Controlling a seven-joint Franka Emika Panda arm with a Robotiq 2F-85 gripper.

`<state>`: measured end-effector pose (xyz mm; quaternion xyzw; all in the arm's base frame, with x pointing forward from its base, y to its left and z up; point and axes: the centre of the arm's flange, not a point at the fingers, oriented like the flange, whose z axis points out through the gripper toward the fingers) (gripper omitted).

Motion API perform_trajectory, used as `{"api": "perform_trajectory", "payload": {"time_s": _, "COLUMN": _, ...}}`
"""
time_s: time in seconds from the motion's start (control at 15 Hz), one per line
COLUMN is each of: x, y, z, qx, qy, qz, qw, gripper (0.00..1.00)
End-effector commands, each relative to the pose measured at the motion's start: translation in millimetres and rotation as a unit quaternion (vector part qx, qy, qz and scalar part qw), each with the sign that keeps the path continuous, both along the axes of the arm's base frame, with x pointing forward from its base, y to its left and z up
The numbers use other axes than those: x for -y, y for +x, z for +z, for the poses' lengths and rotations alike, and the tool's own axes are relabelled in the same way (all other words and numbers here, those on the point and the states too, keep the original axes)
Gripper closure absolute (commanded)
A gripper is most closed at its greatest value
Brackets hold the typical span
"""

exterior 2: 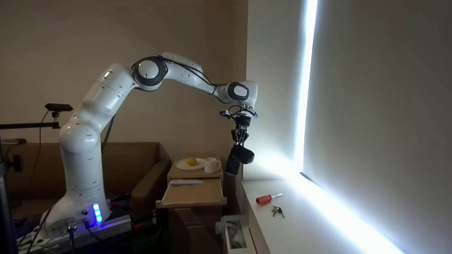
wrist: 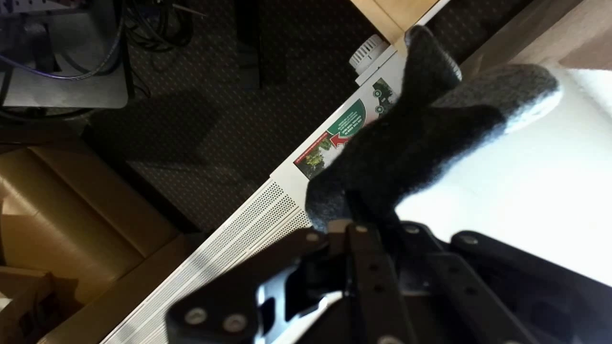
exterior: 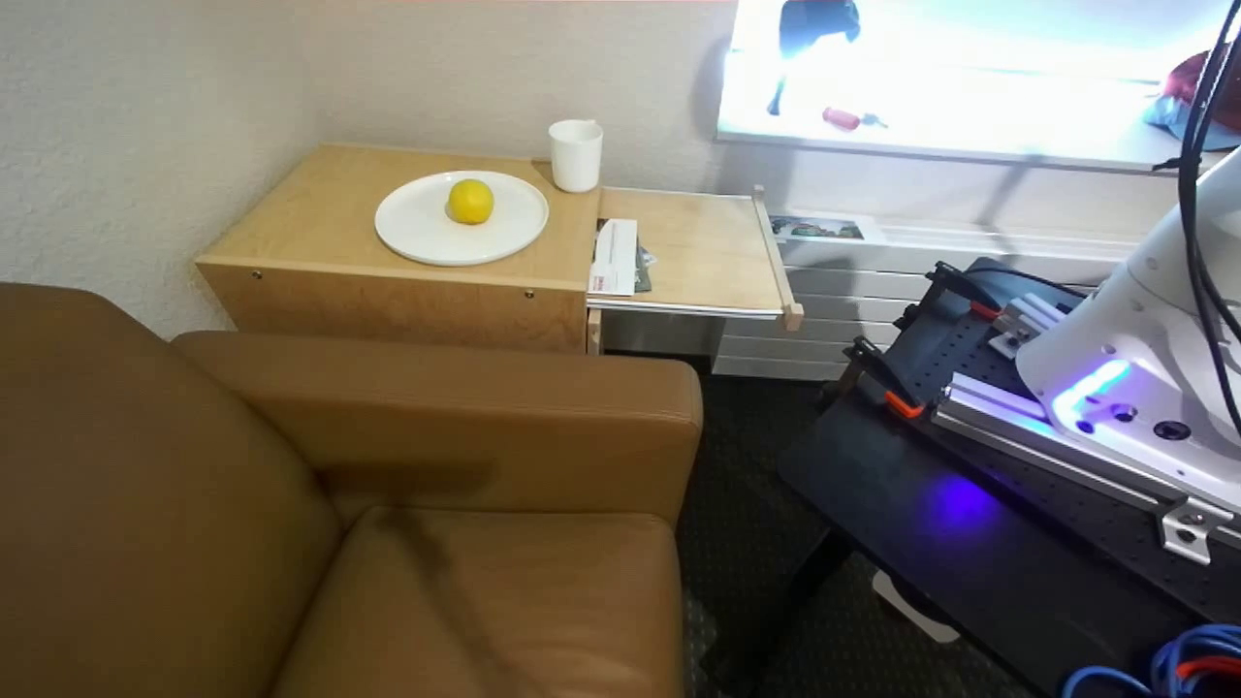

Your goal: Put the sock on the sliding tray

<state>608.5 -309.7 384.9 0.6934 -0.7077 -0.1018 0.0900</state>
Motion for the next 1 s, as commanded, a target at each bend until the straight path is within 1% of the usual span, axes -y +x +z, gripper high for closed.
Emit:
{"api": "perform_trajectory", "payload": {"time_s": 0.0, "x": -2.2, "y": -2.1, "z": 0.9, "qx": 0.000, "qy": 0.002, "qz": 0.002, "qw": 1.0000, "gripper": 0.94}}
{"api": "perform_trajectory", "payload": {"time_s": 0.07, "x": -2.0, "y": -4.3, "z": 2.3, "qx": 0.001, "qy": 0.003, "qz": 0.002, "qw": 1.0000, "gripper": 0.94}}
{"api": "perform_trajectory", "payload": {"time_s": 0.13, "x": -1.1, "y": -6.3, "z": 2.8, "qx": 0.001, "qy": 0.004, "qz": 0.003, "qw": 1.0000, "gripper": 0.99}}
{"api": "perform_trajectory", "payload": {"time_s": 0.2, "x": -20.8, "y": -9.7, "z": -16.5, "qx": -0.025, "qy": 0.006, "qz": 0.033, "qw": 0.9991, "gripper": 0.99}}
{"api": "perform_trajectory", "payload": {"time_s": 0.27, "x": -38.2, "y": -13.6, "z": -24.7, "qx": -0.038, "qy": 0.022, "qz": 0.064, "qw": 0.9970, "gripper": 0.99}}
{"api": "perform_trajectory", "payload": {"time_s": 0.47, "x": -102.1, "y": -28.9, "z": -48.0, "qx": -0.060, "qy": 0.065, "qz": 0.128, "qw": 0.9878, "gripper": 0.99}}
{"api": "perform_trajectory", "payload": {"time_s": 0.53, "x": -119.9, "y": -30.8, "z": -56.4, "qx": -0.074, "qy": 0.075, "qz": 0.152, "qw": 0.9828, "gripper": 0.99}}
{"api": "perform_trajectory", "payload": {"time_s": 0.67, "x": -153.6, "y": -38.2, "z": -60.5, "qx": -0.096, "qy": 0.100, "qz": 0.196, "qw": 0.9707, "gripper": 0.99}}
{"api": "perform_trajectory", "payload": {"time_s": 0.87, "x": -194.9, "y": -50.2, "z": -70.1, "qx": -0.133, "qy": 0.124, "qz": 0.264, "qw": 0.9473, "gripper": 0.99}}
{"api": "perform_trajectory", "payload": {"time_s": 0.93, "x": -207.6, "y": -46.7, "z": -76.6, "qx": -0.146, "qy": 0.128, "qz": 0.286, "qw": 0.9382, "gripper": 0.99}}
